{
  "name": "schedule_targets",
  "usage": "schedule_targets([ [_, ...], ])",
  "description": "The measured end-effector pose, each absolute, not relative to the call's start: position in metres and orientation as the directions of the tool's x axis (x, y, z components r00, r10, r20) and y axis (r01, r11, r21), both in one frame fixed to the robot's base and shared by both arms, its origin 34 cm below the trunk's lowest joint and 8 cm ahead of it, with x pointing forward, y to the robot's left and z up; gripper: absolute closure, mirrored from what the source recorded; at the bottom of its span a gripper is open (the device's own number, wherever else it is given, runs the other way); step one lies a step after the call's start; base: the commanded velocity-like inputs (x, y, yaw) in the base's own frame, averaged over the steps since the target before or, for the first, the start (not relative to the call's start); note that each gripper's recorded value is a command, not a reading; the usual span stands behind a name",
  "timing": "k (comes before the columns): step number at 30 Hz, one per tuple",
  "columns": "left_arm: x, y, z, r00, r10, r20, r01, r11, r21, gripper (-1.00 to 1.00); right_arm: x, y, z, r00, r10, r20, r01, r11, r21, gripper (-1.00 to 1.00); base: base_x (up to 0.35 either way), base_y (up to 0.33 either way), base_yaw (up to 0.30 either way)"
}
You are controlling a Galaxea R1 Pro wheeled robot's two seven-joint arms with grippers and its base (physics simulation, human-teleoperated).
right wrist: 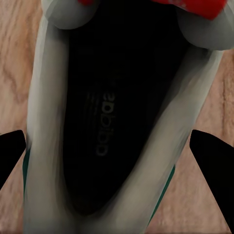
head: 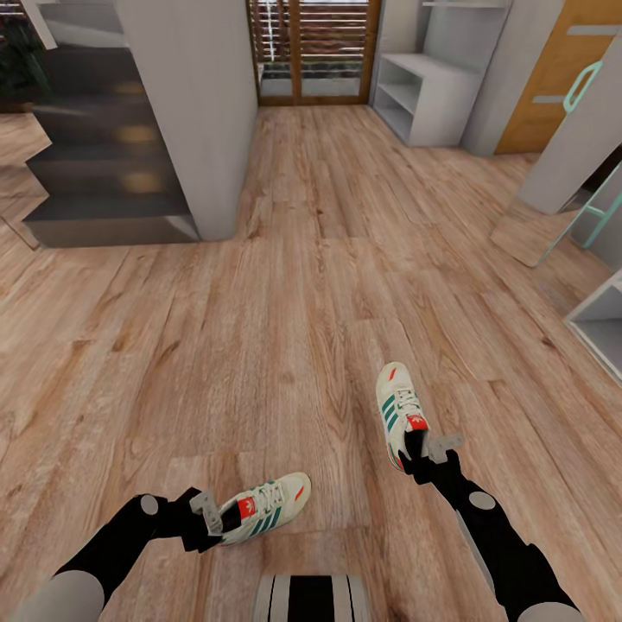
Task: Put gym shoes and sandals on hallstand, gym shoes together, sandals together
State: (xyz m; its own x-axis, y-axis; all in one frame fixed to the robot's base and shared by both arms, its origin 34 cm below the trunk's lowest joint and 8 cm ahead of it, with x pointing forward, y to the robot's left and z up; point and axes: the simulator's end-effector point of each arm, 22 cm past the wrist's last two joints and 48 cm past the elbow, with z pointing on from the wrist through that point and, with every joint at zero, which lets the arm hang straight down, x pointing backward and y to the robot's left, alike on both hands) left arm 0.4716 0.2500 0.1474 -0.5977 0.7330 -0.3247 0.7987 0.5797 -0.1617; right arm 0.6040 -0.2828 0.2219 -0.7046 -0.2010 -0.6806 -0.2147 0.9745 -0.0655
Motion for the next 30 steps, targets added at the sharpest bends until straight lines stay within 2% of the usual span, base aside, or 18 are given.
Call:
schedule_targets([
  [30,0.446,0.251,0.119,-0.618,0.735,-0.278,0.786,0.579,-0.216,-1.0,0.583,-0.283,0.184,-0.751,-0.201,-0.629,-0.219,0.974,-0.05,1.0,0.0,0.0,0.0],
])
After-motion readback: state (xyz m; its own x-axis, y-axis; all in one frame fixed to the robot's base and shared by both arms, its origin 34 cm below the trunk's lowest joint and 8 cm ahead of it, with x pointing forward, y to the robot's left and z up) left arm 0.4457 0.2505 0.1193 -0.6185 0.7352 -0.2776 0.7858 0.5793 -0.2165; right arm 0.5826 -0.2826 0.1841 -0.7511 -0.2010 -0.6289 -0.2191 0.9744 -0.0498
